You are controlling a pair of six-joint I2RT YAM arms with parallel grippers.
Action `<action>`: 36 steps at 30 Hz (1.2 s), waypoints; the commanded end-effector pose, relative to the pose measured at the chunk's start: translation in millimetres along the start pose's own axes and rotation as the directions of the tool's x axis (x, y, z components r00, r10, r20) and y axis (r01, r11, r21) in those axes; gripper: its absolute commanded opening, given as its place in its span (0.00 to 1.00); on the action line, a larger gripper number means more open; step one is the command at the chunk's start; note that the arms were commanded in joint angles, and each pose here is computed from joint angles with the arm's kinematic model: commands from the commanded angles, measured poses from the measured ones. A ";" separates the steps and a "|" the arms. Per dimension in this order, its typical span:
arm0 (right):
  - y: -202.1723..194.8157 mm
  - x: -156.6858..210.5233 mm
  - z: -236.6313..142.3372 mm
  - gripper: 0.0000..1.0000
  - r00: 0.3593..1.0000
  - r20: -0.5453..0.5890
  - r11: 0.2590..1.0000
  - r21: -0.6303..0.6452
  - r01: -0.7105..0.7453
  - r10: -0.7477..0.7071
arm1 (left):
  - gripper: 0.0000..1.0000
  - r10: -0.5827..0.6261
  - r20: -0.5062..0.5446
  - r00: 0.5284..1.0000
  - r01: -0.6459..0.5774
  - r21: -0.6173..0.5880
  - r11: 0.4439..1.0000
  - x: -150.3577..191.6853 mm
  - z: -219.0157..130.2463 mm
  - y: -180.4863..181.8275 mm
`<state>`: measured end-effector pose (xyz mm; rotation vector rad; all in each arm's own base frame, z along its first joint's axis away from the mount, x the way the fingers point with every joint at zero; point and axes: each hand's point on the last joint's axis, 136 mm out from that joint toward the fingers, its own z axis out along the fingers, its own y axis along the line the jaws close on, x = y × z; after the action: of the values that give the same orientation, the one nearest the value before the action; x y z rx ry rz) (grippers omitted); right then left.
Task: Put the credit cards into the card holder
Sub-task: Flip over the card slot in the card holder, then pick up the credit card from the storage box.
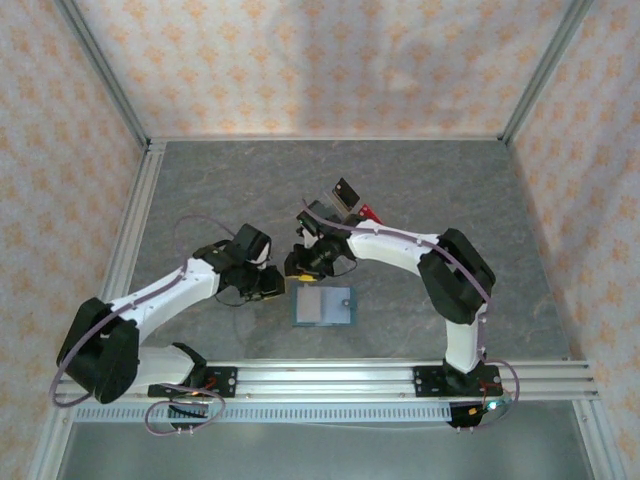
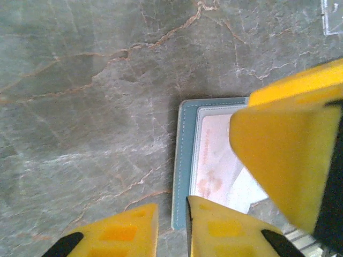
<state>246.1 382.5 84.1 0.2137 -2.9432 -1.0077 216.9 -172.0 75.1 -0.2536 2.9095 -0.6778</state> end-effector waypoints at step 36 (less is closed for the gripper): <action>-93.8 -97.0 -203.3 0.45 0.930 0.356 0.896 0.439 -0.074 -0.097 | 0.54 0.066 -0.022 0.998 -0.063 0.100 0.993 -4.5 -16.1 -42.0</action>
<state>369.8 233.3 185.2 0.0252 -3.4553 -0.6098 214.3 -188.4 99.1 -0.1798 2.9223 -0.7812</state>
